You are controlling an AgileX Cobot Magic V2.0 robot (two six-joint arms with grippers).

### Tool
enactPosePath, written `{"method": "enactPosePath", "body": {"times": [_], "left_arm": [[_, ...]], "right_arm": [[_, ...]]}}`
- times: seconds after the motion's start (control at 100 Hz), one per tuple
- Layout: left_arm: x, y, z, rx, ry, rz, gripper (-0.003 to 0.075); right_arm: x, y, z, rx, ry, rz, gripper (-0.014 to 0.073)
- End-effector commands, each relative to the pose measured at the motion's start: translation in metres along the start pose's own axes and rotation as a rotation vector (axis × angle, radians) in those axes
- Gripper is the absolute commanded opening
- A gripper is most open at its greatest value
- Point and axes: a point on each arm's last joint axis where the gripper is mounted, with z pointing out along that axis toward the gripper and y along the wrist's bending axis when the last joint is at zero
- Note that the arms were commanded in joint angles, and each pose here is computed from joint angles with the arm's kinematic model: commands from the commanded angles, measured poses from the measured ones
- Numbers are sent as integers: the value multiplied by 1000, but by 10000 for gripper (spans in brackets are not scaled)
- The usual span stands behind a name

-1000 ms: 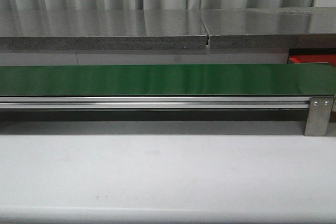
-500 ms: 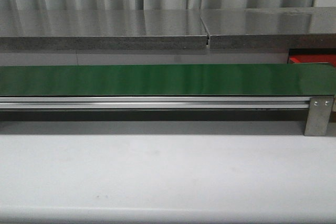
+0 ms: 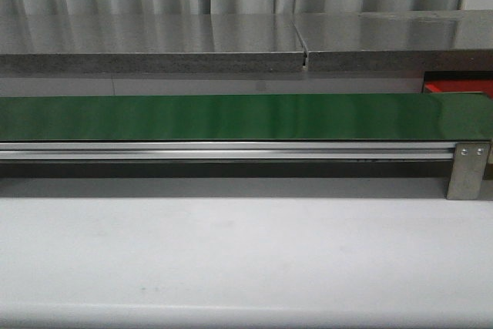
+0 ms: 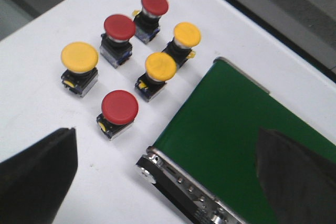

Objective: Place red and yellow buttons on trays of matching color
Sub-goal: 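Move the left gripper over a red push button and lower it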

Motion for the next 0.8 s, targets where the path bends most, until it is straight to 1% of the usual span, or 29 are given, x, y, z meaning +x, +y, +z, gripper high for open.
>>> {"method": "enactPosePath", "body": {"times": [0.0,0.1,0.19,0.4,0.79], "left_arm": [[-15,-1,7,16,-51,-48,651],[-15,3,34,-7,13,-52,651],[-18,7,53,-22,42,-59,651],[-20,11,88,-42,112,-67,651],[-24,16,125,-57,152,-69,651]], "right_arm": [[-12,-4,-4,38,-64,-3,-68],[-12,-4,-4,38,-64,-3,-68],[-12,-4,-4,38,-64,-3,-68],[-12,-4,-4,38,-64,-3,-68],[-12,-4,-4,38,-64,-3,-68]]}}
